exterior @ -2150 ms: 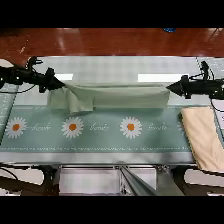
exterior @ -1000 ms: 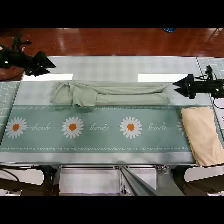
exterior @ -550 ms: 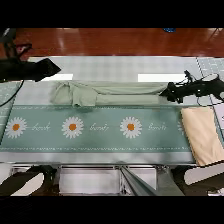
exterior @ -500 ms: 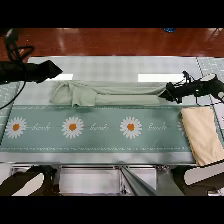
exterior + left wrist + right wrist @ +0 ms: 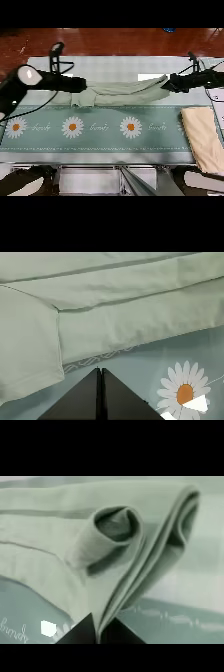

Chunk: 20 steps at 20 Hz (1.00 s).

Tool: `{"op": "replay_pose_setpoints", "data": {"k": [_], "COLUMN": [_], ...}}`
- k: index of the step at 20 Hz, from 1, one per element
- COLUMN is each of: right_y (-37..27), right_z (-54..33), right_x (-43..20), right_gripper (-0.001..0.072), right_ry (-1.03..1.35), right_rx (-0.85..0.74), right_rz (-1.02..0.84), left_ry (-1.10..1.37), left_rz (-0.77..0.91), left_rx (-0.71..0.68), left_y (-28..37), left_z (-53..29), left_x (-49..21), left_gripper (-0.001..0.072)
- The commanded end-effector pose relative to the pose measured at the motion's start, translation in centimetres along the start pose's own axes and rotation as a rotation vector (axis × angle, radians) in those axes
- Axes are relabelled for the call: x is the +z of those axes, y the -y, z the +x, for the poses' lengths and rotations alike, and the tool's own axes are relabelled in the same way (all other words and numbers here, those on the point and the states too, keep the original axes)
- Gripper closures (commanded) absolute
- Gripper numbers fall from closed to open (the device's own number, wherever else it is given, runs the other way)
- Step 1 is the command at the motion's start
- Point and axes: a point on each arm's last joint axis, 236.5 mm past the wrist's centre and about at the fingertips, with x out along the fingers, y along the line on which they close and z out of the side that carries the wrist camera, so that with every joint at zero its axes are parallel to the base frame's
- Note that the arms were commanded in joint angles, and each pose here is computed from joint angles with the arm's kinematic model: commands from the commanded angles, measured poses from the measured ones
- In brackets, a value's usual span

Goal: Fold the shirts.

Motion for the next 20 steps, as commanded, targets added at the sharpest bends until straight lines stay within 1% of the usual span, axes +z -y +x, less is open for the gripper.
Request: {"op": "replay_pose_setpoints", "data": {"k": [1,4,7,10,13,14,15,17,20], "right_y": [-3.7,-6.4,-8.8,-10.3,-11.2,-11.2,-11.1,-11.0,-12.0], "right_z": [-5.5,-8.7,-11.2,-12.9,-13.3,-13.2,-13.2,-13.1,-12.6], "right_x": [-3.8,-8.7,-12.0,-13.1,-13.4,-13.3,-13.2,-13.2,-12.9], "right_gripper": [0.0693,0.0694,0.0693,0.0693,0.0694,0.0694,0.0694,0.0694,0.0694], "right_ry": [0.105,0.154,0.190,0.245,0.261,0.259,0.262,0.254,0.232], "right_rx": [-0.029,-0.014,0.005,0.019,0.044,0.046,0.040,0.042,0.104], "right_rz": [-0.089,-0.106,-0.130,-0.155,-0.165,-0.164,-0.164,-0.160,-0.149], "left_ry": [-0.097,-0.181,-0.316,-0.445,-0.542,-0.545,-0.541,-0.538,-0.503], "left_rz": [0.025,0.071,0.128,0.218,0.226,0.266,0.304,0.320,0.310], "left_rx": [-0.067,-0.129,-0.191,-0.227,-0.239,-0.251,-0.260,-0.214,-0.100], "left_y": [4.5,9.3,14.8,18.9,21.6,22.2,22.4,20.6,14.6], "left_z": [5.4,10.1,13.8,16.1,17.1,16.9,16.8,16.2,13.2], "left_x": [-1.6,-3.0,-7.0,-12.5,-17.7,-18.4,-18.3,-16.4,-10.3], "left_gripper": [0.0688,0.0689,0.0689,0.0689,0.0689,0.0688,0.0689,0.0689,0.0689]}}
